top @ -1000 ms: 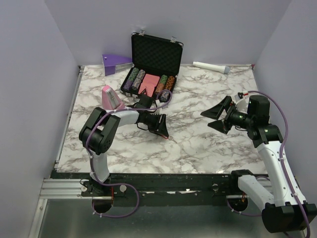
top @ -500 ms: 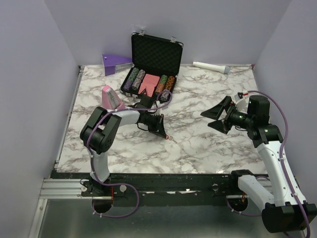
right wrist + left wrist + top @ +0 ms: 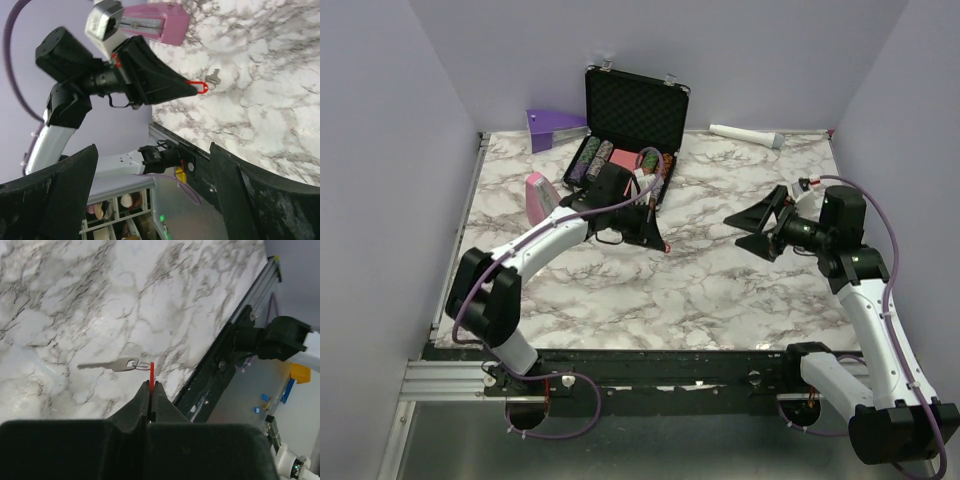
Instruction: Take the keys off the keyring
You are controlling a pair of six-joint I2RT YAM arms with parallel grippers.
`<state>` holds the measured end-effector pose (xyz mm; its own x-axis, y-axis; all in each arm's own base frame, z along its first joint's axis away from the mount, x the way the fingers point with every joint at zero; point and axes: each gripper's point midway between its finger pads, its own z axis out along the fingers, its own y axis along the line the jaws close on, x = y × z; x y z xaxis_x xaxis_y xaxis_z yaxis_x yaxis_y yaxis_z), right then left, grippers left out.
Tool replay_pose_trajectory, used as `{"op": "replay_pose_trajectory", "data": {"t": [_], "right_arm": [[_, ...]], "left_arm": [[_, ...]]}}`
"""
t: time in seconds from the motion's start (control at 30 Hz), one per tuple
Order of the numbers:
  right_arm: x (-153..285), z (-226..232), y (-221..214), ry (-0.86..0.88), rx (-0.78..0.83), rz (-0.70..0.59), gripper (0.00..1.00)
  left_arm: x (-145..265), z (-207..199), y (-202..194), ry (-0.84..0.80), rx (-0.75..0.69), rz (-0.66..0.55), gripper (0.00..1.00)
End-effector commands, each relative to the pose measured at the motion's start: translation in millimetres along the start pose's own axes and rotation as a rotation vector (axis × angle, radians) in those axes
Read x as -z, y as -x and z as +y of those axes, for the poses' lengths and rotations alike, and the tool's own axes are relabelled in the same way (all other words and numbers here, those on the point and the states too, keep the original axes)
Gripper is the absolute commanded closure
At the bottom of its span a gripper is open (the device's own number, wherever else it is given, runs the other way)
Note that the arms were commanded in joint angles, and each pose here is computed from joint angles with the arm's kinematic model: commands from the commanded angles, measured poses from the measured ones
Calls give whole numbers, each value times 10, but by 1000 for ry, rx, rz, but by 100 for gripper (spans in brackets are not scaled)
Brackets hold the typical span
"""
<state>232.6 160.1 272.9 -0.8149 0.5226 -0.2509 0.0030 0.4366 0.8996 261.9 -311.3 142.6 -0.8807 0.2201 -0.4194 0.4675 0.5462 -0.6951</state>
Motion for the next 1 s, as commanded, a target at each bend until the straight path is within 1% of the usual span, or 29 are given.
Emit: {"op": "replay_pose_trajectory", "data": {"t": [0.0,0.1,0.2,0.23,0.37,0.5,0.53,0.6,0.67,0.77,0.87,0.97], "right_arm": [[74,540,99,180,52,4,0],[182,897,144,298,64,1,0],[373,1358,194,458,122,-22,0],[447,1501,202,506,124,-23,0],[739,1968,155,688,226,-24,0],[962,2232,64,803,298,-6,2],[1004,2276,44,822,293,7,3],[1147,2400,-41,886,342,26,5],[1227,2480,-84,923,363,47,6],[1281,2575,-117,931,384,76,9],[1310,2642,-176,947,397,119,10],[1385,2725,-235,997,407,153,11]], "left_arm": [[408,-583,240,17,-43,-102,100],[676,-955,362,7,-84,-151,100],[965,-1364,453,-25,-145,-197,100],[1083,-1515,496,-41,-168,-219,100],[1455,-2086,521,-153,-276,-244,100],[1742,-2581,418,-275,-402,-248,100],[1786,-2663,403,-295,-419,-249,100],[1900,-2860,365,-345,-452,-257,100],[2005,-3066,327,-409,-476,-265,100],[2147,-3358,298,-503,-507,-290,100],[2246,-3579,296,-581,-527,-305,100],[2312,-3728,338,-622,-534,-323,100]]}}
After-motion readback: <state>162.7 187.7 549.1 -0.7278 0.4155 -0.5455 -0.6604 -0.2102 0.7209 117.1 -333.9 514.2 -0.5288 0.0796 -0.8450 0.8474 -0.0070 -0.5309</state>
